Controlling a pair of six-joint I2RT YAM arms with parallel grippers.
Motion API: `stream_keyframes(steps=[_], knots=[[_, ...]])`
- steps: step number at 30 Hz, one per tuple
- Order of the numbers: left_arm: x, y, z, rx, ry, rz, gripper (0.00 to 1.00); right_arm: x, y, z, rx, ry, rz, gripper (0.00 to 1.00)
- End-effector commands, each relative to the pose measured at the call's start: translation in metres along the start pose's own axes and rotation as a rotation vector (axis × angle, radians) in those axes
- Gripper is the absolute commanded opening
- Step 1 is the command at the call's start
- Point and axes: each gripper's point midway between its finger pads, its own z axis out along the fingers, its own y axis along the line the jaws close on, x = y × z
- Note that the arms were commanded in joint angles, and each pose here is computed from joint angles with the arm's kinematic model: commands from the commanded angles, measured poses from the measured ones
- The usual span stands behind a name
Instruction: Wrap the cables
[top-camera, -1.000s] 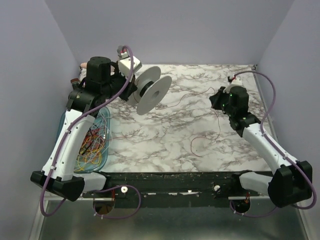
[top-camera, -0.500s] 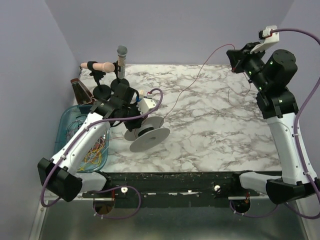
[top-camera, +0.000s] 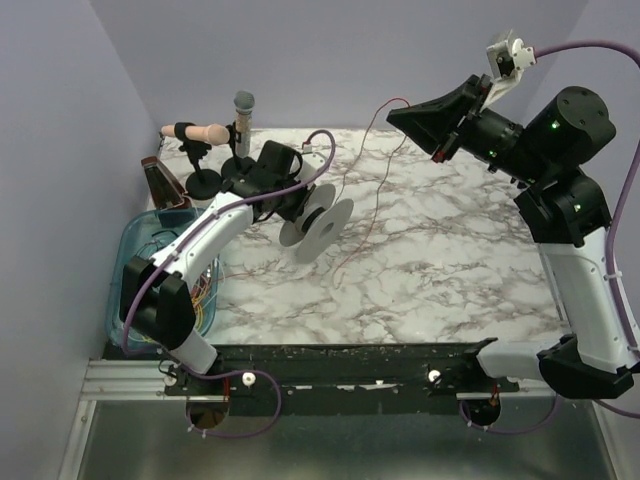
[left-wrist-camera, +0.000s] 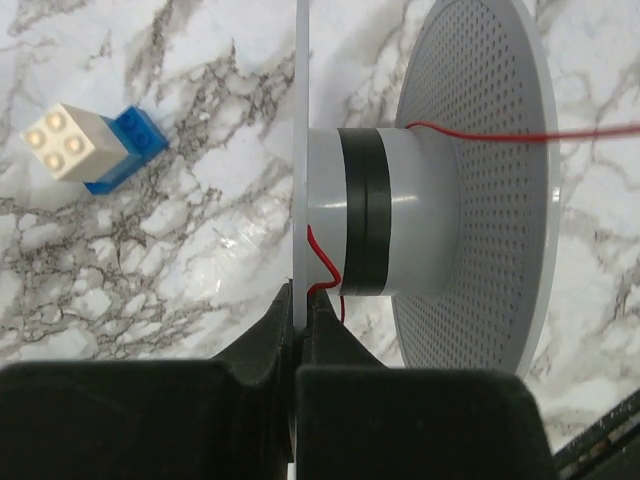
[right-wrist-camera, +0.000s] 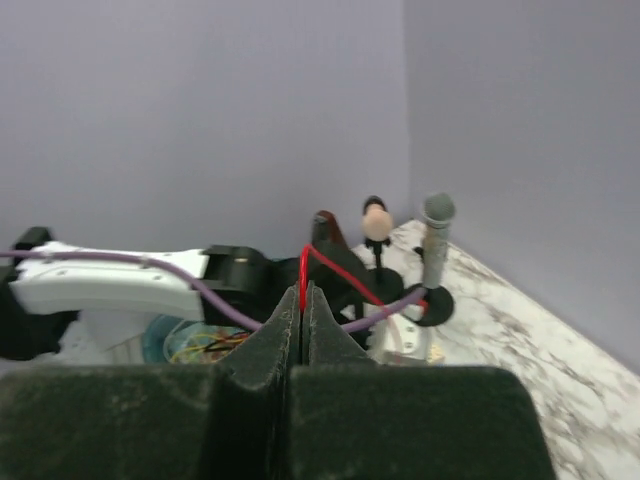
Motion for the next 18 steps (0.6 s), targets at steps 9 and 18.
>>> stream_keyframes(steps=[9,18], knots=[[-0.149,0.06,0.005,-0.23,-0.36,-0.185,0.0,0.039,0.126,0.013,-0.545,0.131,0.17,0.01],[-0.236,0.106,-0.044,-0.181,-0.611,-0.362,0.0,0.137,0.176,0.035,-0.706,0.395,0.229,0.01]])
